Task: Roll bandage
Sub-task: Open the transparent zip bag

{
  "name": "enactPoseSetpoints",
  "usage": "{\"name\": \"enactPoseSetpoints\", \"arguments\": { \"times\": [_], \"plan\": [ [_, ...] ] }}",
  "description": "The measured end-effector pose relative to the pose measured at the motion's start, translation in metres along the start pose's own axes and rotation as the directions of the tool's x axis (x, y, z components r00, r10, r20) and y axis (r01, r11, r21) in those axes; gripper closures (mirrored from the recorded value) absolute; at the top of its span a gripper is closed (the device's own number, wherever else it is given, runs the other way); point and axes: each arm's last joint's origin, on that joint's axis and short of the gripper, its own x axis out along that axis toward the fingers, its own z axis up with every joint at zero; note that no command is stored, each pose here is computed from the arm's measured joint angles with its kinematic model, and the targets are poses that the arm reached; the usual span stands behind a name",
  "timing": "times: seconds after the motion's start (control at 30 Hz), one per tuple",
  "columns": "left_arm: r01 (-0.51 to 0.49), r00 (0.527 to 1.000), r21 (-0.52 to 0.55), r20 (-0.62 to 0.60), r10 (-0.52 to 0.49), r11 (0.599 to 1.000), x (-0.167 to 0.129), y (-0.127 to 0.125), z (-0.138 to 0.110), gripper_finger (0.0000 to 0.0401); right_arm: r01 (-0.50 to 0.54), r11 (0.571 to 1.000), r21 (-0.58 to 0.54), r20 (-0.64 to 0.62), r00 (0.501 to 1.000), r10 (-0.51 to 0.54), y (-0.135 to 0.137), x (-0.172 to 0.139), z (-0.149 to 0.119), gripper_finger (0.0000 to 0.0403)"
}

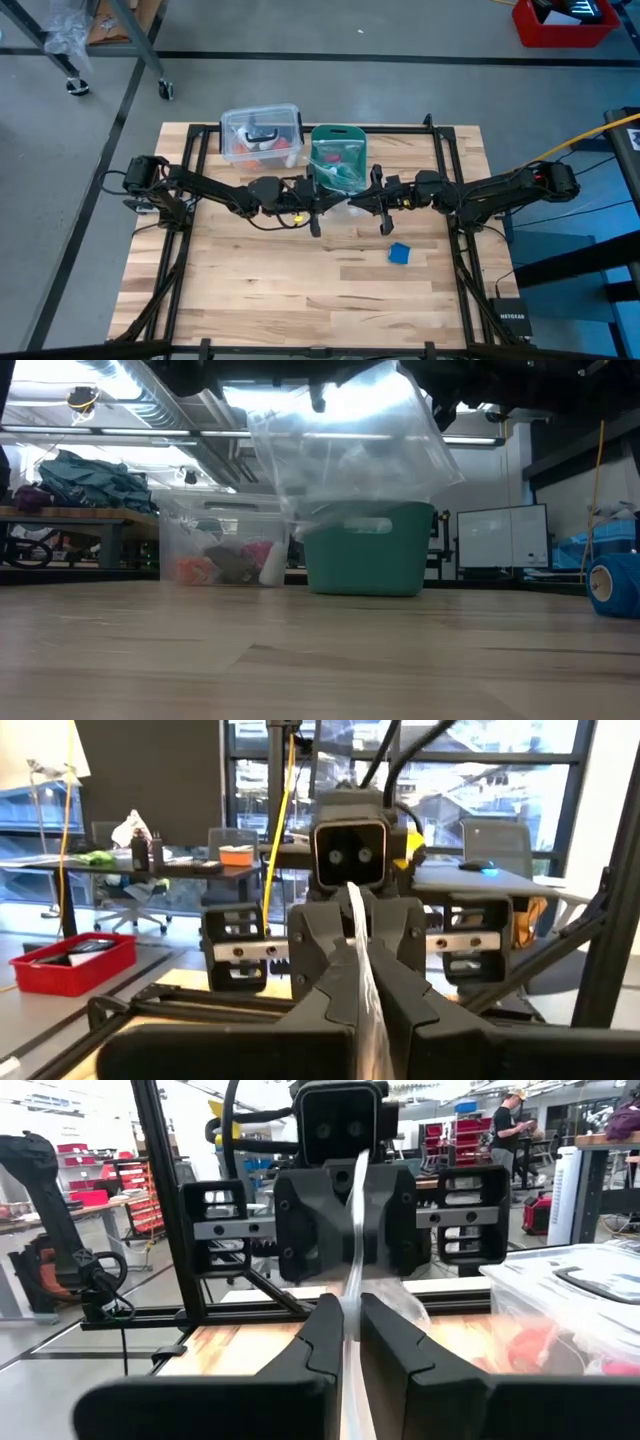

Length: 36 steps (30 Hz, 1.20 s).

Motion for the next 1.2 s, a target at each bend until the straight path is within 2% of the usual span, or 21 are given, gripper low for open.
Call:
{"name": "enactPoseSetpoints", "arguments": {
  "times": [0.13,0.47,0.97,1.2],
  "plan": [
    [-0.019,1.0,0.001,0.021,0.019,1.0,0.0,0.001,0.002,0.0401,-0.012,1.0,0.003,-0.011,1.0,0.012,0.0,0.0,-0.001,0.0377],
    [-0.029,0.999,0.001,0.033,0.029,1.0,0.0,0.001,0.003,0.0401,-0.14,0.989,0.042,-0.131,0.981,0.145,0.003,-0.001,-0.013,0.0377],
    [-0.037,0.998,-0.001,0.043,0.037,0.999,0.0,0.001,0.005,0.0401,-0.239,0.961,0.141,-0.318,0.908,0.272,0.006,-0.006,-0.032,0.0377],
    [-0.038,0.998,-0.001,0.043,0.038,0.999,0.0,0.002,0.006,0.0401,-0.242,0.953,0.181,-0.385,0.875,0.295,0.007,-0.009,-0.039,0.0377]
  ]
}}
